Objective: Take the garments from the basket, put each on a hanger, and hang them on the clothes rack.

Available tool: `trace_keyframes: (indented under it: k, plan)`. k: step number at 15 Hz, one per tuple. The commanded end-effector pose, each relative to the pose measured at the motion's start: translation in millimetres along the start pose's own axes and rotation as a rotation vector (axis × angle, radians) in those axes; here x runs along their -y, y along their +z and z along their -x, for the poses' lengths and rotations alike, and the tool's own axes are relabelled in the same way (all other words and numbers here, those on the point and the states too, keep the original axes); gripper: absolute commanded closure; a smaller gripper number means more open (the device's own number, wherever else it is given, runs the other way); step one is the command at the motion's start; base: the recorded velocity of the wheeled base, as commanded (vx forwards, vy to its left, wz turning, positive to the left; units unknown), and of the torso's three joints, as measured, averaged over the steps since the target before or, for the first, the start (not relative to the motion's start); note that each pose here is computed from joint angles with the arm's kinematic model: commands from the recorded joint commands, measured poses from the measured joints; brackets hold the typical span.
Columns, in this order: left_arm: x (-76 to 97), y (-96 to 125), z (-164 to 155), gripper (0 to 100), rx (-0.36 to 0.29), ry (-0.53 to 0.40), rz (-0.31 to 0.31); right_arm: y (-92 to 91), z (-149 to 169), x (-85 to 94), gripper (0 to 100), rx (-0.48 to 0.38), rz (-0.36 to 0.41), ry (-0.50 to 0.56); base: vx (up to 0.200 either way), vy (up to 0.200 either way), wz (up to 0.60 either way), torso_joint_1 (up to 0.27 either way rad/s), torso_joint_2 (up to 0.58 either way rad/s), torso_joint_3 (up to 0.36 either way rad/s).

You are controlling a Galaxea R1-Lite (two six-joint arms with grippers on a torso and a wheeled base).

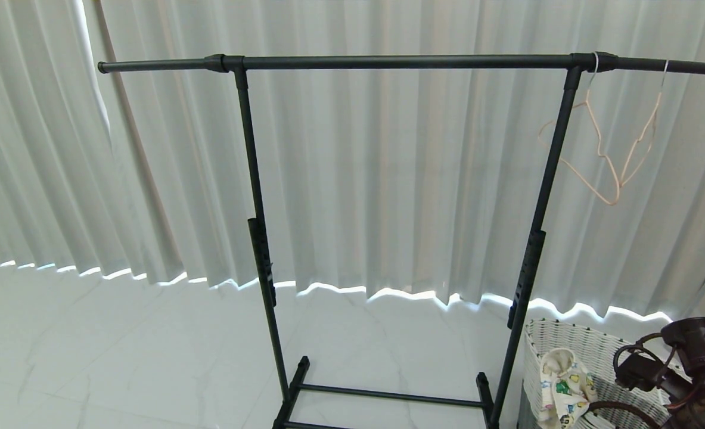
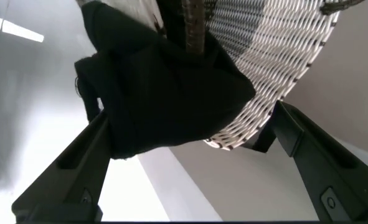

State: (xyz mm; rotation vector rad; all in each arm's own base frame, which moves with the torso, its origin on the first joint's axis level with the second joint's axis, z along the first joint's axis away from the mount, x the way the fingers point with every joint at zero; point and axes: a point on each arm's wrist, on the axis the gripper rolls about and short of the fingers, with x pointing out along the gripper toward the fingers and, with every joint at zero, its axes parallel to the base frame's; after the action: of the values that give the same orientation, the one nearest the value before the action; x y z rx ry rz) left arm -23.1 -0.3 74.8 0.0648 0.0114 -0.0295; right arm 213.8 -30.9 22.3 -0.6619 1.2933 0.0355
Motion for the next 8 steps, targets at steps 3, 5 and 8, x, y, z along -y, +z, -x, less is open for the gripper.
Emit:
trace_keyframes:
  k: [3, 5, 8]
  plan:
    - [0.0, 0.0, 0.0, 0, 0.0, 0.0, 0.0, -3.4, -2.6, 0.7, 100, -0.012, -0.012, 0.002, 0.0, 0.0, 0.0, 0.0, 0.0, 0.0]
    - [0.0, 0.0, 0.0, 0, 0.0, 0.0, 0.0, -7.0, 5.2, 0.7, 100, 0.01, -0.017, -0.001, 0.0, 0.0, 0.0, 0.0, 0.0, 0.0]
    - [0.0, 0.0, 0.0, 0, 0.0, 0.0, 0.0, -10.9, 23.5, 4.5, 100, 0.046, -0.033, -0.022, 0.0, 0.0, 0.0, 0.0, 0.0, 0.0]
